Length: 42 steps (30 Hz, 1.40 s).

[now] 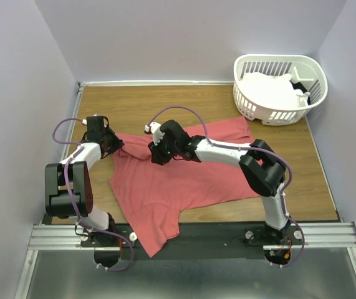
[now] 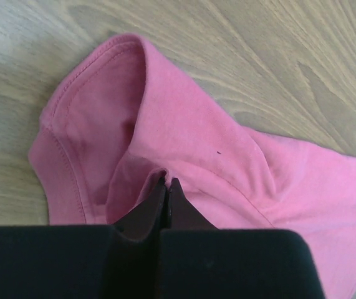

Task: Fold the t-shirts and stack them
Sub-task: Fold the tshirt

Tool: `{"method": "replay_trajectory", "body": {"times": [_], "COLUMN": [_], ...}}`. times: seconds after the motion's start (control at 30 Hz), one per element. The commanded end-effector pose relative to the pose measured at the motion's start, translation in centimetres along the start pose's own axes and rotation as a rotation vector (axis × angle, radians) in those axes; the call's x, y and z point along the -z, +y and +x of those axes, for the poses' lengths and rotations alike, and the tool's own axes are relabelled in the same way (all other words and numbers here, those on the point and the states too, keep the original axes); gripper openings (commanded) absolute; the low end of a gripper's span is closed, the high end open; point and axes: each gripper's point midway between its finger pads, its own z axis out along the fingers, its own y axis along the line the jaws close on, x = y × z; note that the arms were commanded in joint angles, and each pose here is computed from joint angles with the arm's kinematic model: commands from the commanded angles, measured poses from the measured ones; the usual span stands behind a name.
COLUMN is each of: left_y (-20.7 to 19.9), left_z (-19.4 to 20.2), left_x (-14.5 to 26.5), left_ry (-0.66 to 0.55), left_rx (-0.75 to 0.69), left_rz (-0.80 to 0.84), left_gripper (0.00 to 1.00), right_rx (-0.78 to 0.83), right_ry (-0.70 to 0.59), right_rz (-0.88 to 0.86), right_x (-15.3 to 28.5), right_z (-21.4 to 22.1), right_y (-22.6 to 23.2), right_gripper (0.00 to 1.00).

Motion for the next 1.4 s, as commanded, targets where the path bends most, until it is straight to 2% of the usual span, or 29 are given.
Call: {"method": "replay_trajectory", "body": {"times": [0.0,0.2,0.63,0.83,0.97,1.17,1.37], "left_y": [-0.7,-0.5,-0.4,-0.3,-0.2,-0.8,-0.3], "left_z": [-1.4,-1.9,-1.7,-1.6,-1.9,-2.7,-2.1], "left_x": [-0.3,-0.5,-0.5,-0.5,-0.3,1.0,3.4], "left_ry": [-0.036,-0.049,-0.045,-0.043,-0.055,-0.085,-0.117], "left_rx": [-0.053,-0.074,-0.074,-0.076,-0.076,-0.071,-0.046], "left_rz": [0.016,-0.002,-0.003,-0.004,-0.012,-0.012,-0.028], "left_gripper": [0.0,0.0,0.0,0.0,0.0,0.0,0.0], "right_rx": [0.067,0.074,0.091,0.097,0.1,0.112,0.099], "right_ry": [0.004,0.031,0.073,0.085,0.071,0.005,0.007], "right_rz": [0.009,0.037,0.117,0.138,0.138,0.146,0.124], "right_x": [-2.2,-4.6,-6.1,-6.4,-5.7,-2.7,0.0], "right_z": [-0.2,0.8,2.7,3.3,2.5,-0.7,-0.7], "right_y": [-0.3,-1.4,-3.2,-3.4,-3.2,-2.4,-1.4], "right_gripper": [0.38,0.4,0.4,0.24,0.08,0.03,0.03]}}
